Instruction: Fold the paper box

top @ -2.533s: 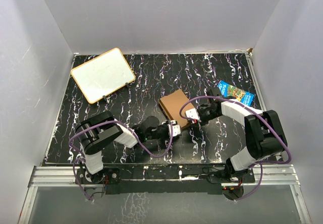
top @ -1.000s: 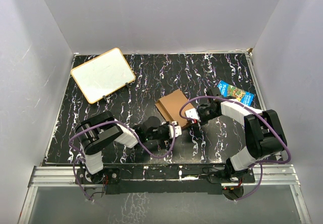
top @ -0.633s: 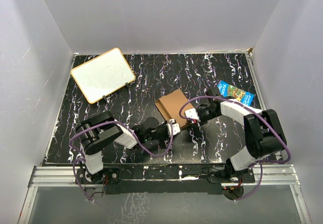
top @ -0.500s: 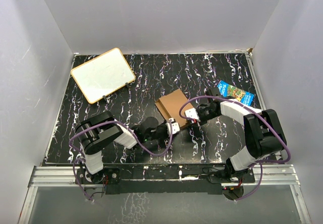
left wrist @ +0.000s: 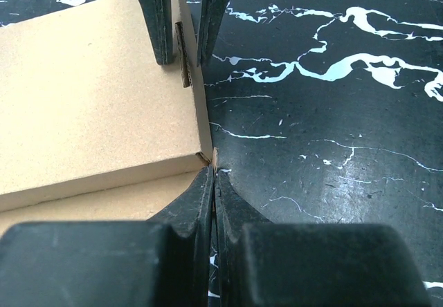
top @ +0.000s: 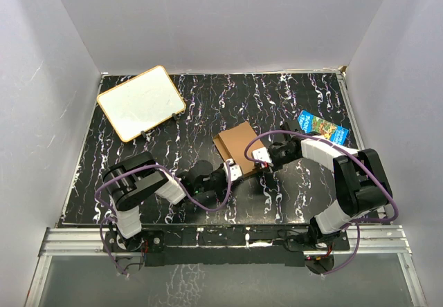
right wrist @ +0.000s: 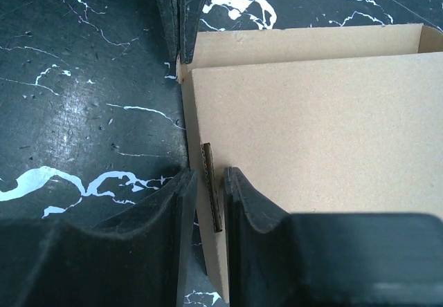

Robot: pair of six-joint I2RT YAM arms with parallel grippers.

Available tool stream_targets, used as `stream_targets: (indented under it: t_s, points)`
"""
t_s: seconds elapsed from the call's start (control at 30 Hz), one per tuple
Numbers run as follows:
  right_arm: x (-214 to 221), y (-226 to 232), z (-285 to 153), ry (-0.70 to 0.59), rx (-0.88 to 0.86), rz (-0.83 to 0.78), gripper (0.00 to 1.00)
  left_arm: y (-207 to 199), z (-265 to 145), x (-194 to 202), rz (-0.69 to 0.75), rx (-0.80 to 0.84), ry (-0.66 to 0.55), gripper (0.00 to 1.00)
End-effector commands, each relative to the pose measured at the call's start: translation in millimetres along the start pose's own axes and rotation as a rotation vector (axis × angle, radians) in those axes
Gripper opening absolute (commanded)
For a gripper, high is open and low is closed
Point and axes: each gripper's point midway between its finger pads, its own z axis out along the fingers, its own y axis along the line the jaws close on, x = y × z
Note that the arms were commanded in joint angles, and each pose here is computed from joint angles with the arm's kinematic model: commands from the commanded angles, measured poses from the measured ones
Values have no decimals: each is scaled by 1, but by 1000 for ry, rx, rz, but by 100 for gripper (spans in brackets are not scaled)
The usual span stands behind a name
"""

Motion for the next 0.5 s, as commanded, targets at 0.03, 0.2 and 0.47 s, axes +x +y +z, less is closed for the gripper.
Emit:
stream_targets:
  t_s: [0.03, 0.2, 0.47]
  points:
    - [17, 27, 6, 58, -79, 103, 27, 4, -2, -12, -17, -11, -58, 0]
    - [18, 26, 5, 62, -76, 103, 26, 8, -3, -16, -33, -28, -88, 0]
    - [19, 27, 6, 69, -77, 105, 26, 11, -7, -16, -78, -47, -114, 0]
